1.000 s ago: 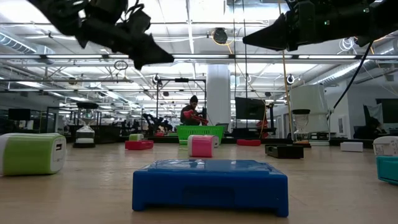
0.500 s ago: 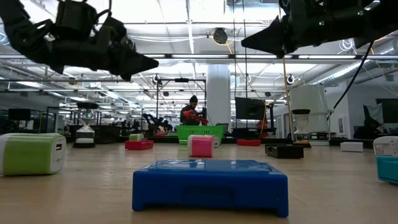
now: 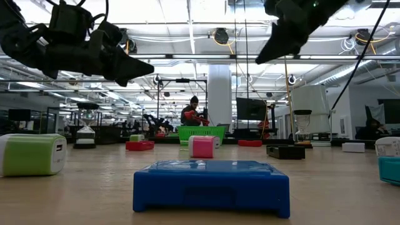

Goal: Pick & Place Office items
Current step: Put the orange hourglass into the green basket

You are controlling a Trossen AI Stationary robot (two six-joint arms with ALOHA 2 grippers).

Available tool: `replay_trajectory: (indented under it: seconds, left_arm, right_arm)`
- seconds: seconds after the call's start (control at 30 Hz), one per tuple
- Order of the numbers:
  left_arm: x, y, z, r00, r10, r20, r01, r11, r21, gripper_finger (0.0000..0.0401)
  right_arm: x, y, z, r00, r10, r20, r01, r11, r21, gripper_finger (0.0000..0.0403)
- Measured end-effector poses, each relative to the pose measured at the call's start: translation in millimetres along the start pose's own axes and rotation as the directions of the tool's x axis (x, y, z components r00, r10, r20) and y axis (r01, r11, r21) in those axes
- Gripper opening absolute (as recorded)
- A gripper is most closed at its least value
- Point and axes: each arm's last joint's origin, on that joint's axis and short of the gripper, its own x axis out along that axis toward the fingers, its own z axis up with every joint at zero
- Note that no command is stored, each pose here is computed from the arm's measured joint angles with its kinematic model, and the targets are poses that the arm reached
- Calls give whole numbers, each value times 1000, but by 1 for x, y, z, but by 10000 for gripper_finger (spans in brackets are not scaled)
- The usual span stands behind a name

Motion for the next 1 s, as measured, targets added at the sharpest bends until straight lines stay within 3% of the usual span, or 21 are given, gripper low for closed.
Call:
replay_trajectory:
  seconds: [0.2, 0.47, 0.67, 0.87, 1.0]
  left_arm:
    - [1, -4, 0, 1000, -19, 0, 19, 1000, 4, 35]
    - [1, -5, 8, 998, -25, 65, 23, 999, 22, 35]
    - [2, -7, 1, 999, -36, -5, 37, 999, 38, 35]
    - [2, -7, 1, 999, -36, -2, 36, 999, 38, 35]
    - [2, -7, 0, 999, -36, -13, 37, 999, 36, 35]
  right_arm:
    - [-11, -29, -5, 949, -194, -248, 219, 973, 76, 45]
    - [-10, -71, -16, 838, -330, -435, 428, 891, 149, 113]
    - [-9, -94, -16, 801, -369, -471, 504, 841, 198, 165]
    - [-5, -114, -17, 794, -331, -509, 518, 808, 282, 231]
    - [4, -121, -28, 807, -299, -509, 491, 819, 298, 276]
